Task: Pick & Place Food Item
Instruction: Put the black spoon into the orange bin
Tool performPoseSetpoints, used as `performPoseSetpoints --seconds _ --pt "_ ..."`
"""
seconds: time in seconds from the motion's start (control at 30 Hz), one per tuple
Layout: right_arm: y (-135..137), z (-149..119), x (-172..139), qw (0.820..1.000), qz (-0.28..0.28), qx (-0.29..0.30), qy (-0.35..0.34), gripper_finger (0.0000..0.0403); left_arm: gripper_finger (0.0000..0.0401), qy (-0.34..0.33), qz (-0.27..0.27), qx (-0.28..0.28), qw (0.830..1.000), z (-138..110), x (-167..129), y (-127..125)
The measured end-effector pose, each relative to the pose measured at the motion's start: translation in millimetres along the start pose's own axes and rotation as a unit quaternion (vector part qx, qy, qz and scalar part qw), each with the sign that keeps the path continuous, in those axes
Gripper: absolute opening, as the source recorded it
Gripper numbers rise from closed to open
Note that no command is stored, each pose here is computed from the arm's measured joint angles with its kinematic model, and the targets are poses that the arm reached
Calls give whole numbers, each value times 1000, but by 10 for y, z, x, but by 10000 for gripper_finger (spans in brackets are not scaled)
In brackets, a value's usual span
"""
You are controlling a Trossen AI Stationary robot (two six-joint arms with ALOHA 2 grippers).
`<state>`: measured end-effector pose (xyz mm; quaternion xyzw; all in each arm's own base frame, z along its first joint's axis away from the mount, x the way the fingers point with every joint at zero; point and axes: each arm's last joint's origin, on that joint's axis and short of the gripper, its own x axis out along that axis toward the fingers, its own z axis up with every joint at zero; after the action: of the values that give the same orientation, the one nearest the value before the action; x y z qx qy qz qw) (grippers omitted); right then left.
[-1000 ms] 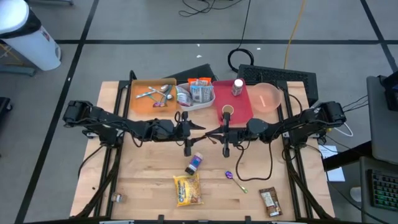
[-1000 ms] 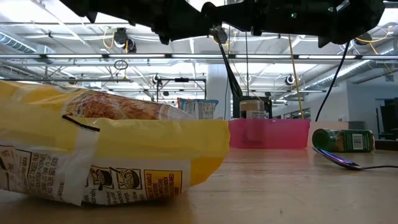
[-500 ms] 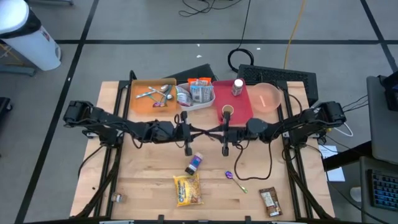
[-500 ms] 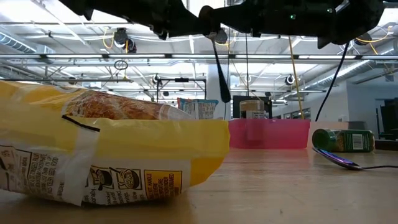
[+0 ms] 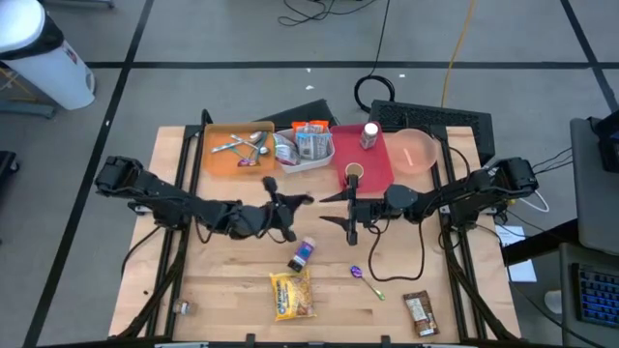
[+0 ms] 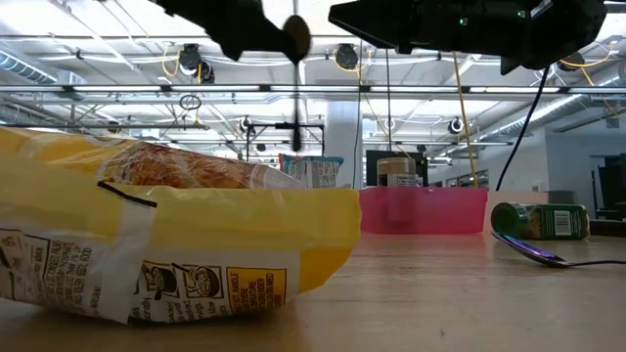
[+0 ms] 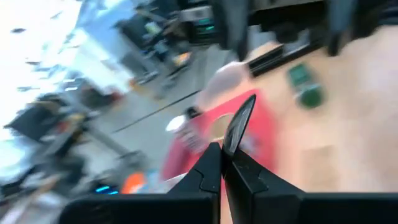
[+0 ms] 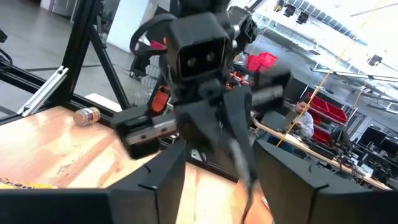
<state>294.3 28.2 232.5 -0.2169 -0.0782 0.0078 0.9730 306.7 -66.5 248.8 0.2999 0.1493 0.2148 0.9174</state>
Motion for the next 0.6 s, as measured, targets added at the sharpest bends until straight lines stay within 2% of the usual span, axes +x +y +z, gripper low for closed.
performPoseSetpoints --seconds 0.1,0.2,0.3,0.47,0.6 --pt "-1 1 0 1000 -1 0 0 200 5 38 61 30 997 37 -137 37" --pt "-1 0 0 1000 -1 0 0 207 4 69 95 48 992 48 -271 104" --pt "-1 0 0 1000 -1 0 0 207 4 93 98 50 990 18 -403 201" --pt "-2 0 0 1000 -2 0 1 202 4 127 85 14 988 -101 -623 471" --pt "-2 0 0 1000 -2 0 1 203 3 130 61 -14 990 -198 -735 647"
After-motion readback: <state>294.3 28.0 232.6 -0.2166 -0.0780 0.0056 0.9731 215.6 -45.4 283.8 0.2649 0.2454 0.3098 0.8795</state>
